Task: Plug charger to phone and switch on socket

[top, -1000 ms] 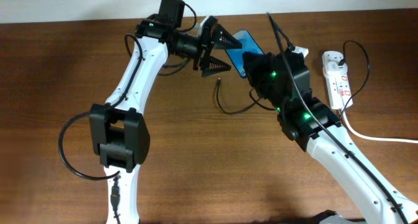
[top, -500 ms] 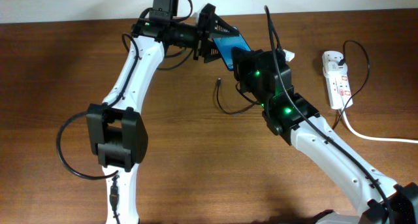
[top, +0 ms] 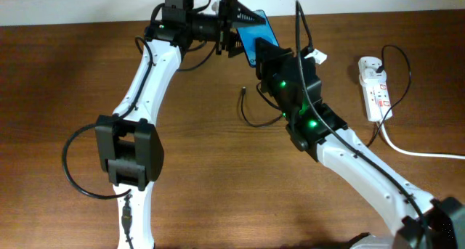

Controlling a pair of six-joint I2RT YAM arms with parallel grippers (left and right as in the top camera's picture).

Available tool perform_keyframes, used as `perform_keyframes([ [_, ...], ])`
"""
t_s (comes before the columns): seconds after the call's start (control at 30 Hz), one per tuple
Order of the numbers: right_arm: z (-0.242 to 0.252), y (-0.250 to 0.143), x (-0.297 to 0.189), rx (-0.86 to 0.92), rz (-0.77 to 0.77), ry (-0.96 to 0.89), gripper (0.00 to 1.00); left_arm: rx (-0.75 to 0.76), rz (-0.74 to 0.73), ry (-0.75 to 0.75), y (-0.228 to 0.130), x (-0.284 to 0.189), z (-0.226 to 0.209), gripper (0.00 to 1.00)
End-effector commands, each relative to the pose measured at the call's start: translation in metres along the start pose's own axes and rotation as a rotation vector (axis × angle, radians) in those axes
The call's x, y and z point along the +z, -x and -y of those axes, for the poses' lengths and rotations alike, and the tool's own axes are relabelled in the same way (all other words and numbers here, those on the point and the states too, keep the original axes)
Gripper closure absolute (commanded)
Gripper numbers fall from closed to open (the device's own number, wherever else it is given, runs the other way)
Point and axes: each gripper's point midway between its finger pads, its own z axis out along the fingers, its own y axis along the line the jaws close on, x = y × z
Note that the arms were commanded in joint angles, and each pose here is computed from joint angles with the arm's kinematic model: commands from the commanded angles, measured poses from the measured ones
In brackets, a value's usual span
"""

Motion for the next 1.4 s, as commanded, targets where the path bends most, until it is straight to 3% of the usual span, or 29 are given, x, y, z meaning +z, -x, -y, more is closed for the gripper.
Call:
perform_keyframes([
  [0.0,-0.019,0.002,0.013,0.002,0.045,0.046,0.96,-0.077,0.030,-0.007,0.005,-0.003,0.010,0.33],
  [0.13,-0.024,0.002,0.024,-0.012,0.057,0.048,0.96,-0.088,0.064,0.001,0.011,-0.004,0.008,0.43],
  [0.23,-0.013,0.004,0.024,-0.038,0.066,0.001,0.96,-0.097,0.128,0.013,0.023,-0.009,0.006,0.59],
  [0.4,-0.008,-0.002,0.024,-0.101,0.032,-0.020,0.96,-0.100,0.140,0.014,0.025,-0.011,0.005,0.62],
  [0.5,-0.003,-0.005,0.024,-0.104,0.010,-0.039,0.96,-0.100,0.167,0.021,0.029,-0.011,0.004,0.79],
  [0.73,-0.002,-0.016,0.024,-0.103,-0.051,-0.041,0.96,-0.101,0.235,0.037,0.041,-0.014,0.000,0.77],
  [0.8,-0.002,-0.018,0.024,-0.103,-0.065,-0.041,0.96,-0.101,0.246,0.039,0.043,-0.014,0.000,0.72],
  [0.87,-0.002,-0.018,0.024,-0.102,-0.065,-0.041,0.96,-0.101,0.257,0.042,0.045,-0.015,-0.001,0.60],
  [0.97,-0.005,-0.018,0.024,-0.101,-0.064,-0.029,0.96,-0.104,0.263,0.041,0.046,-0.017,-0.001,0.58],
  [1.1,-0.009,-0.020,0.024,-0.098,-0.074,-0.012,0.96,-0.104,0.264,0.042,0.046,-0.016,-0.001,0.76],
  [1.27,-0.009,-0.022,0.023,-0.098,-0.084,-0.011,0.96,-0.105,0.306,0.052,0.053,-0.018,-0.003,0.85],
  [1.37,-0.009,-0.023,0.023,-0.098,-0.091,-0.011,0.96,-0.105,0.323,0.057,0.055,-0.019,-0.004,1.00],
])
